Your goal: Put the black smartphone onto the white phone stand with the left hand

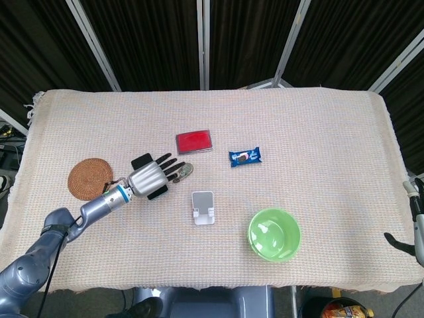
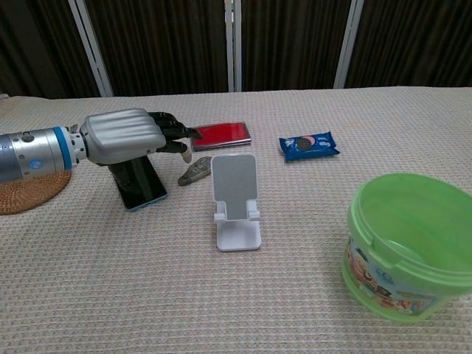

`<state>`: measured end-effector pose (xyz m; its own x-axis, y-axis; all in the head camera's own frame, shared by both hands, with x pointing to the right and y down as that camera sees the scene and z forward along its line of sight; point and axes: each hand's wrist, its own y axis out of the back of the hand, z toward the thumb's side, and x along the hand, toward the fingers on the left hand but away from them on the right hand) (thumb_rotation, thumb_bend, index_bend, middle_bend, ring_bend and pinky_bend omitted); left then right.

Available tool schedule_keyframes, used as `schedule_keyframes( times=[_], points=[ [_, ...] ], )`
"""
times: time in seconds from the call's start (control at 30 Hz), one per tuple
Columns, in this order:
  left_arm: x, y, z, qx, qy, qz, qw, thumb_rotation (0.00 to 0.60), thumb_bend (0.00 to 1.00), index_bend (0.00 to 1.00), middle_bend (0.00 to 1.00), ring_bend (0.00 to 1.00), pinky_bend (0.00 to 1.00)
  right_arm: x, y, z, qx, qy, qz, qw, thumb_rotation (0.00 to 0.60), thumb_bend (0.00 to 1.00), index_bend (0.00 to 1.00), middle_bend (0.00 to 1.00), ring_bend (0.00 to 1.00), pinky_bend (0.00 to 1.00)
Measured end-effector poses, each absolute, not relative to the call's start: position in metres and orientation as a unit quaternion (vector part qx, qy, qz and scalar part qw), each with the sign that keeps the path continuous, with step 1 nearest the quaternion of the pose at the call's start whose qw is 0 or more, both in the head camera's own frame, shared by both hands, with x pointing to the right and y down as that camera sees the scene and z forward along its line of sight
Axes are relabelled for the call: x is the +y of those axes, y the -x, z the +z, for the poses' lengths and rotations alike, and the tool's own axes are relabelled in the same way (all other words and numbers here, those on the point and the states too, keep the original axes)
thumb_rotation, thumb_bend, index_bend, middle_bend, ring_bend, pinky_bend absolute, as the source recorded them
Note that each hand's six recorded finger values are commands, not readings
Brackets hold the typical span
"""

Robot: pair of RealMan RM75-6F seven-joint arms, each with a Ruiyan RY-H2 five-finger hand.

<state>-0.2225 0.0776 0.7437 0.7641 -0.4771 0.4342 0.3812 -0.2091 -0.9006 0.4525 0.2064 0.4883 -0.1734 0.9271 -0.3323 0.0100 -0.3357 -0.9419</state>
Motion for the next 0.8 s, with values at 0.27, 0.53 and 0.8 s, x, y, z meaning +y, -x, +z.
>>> schedule_keyframes(
  times=[0.27,0.53,0.8],
  points=[
    [0.057,0.241,0.731,0.075,0.695,-0.36,0.618,0.6,0.0,0.24,0.02,0.1,0.11,0.207,-0.453,0.488,-0.443,0.528,0.624,0.367,0.6,0.0,0.0,0.0,0.0,0.0],
    [0.055,0.267,0.734,0.066,0.709,-0.387,0.586,0.6,0.0,0.24,0.01,0.1,0.14,0.208,-0.45,0.486,-0.445,0.527,0.623,0.369,0.6,0.0,0.0,0.0,0.0,0.0],
    [0.065,0.277,0.745,0.06,0.741,-0.401,0.535,0.6,0.0,0.24,0.02,0.1,0.16,0.208,-0.451,0.485,-0.447,0.523,0.625,0.37,0.6,0.0,0.0,0.0,0.0,0.0]
  ],
)
